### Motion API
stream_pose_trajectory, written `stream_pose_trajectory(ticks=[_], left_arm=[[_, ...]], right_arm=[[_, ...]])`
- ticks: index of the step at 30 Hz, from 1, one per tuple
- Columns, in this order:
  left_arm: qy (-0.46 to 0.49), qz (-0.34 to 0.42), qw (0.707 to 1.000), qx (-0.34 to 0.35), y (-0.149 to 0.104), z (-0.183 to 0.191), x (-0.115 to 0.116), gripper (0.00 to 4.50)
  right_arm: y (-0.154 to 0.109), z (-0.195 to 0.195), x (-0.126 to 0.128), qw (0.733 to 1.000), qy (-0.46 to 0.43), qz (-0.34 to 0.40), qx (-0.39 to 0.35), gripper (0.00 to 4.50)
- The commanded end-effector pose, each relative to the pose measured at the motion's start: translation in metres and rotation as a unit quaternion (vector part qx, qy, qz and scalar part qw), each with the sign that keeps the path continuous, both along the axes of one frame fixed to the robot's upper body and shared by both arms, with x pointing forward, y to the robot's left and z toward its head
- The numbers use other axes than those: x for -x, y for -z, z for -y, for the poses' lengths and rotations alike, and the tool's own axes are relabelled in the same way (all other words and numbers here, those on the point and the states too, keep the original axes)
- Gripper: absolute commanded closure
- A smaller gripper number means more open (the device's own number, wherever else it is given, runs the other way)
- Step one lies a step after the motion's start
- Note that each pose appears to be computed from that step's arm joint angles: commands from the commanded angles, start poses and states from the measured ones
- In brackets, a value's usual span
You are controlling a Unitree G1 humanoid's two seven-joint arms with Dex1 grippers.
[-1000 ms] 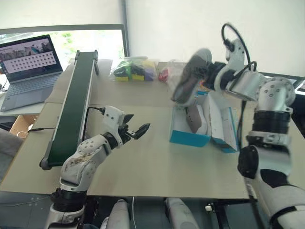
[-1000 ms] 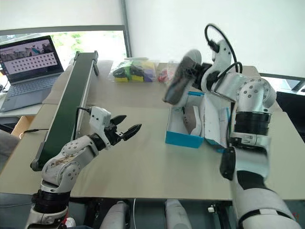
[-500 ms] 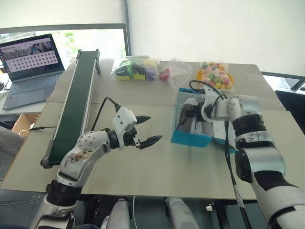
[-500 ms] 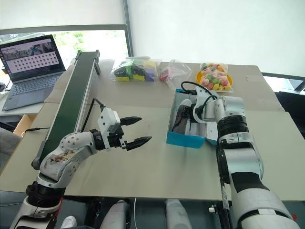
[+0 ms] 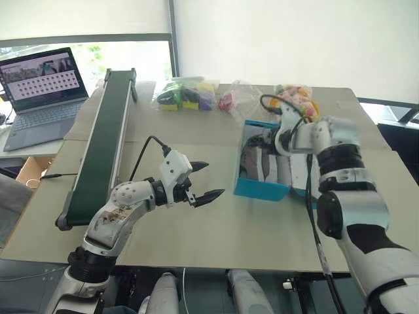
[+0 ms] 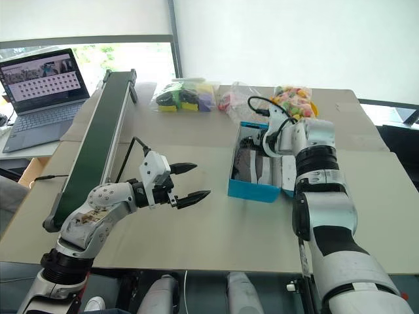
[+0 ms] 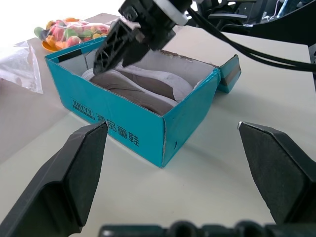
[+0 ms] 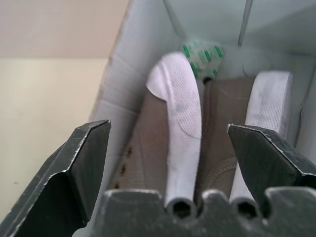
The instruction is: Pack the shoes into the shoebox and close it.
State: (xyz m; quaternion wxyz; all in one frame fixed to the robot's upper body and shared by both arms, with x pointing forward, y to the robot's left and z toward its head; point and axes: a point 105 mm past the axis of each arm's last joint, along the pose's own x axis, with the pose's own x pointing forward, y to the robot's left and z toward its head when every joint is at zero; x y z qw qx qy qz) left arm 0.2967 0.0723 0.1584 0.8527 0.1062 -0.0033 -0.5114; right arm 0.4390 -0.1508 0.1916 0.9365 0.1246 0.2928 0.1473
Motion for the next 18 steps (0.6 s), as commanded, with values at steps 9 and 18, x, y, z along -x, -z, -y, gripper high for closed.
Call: stream_pose_trajectory(ticks=[9, 18], left_arm=[[0.011, 0.007, 1.000, 0.014, -0.005, 0.005, -0.004, 0.00], [0.058, -0.009, 0.998, 0.025, -0.003, 0.029, -0.008, 0.00]], right_arm=[[-0.095, -0.027, 0.136, 0.922, -0.280, 0.214, -0.160, 2.54], [0.033, 0.023, 0.200, 0.978, -0.205, 0.033, -0.006, 4.47]])
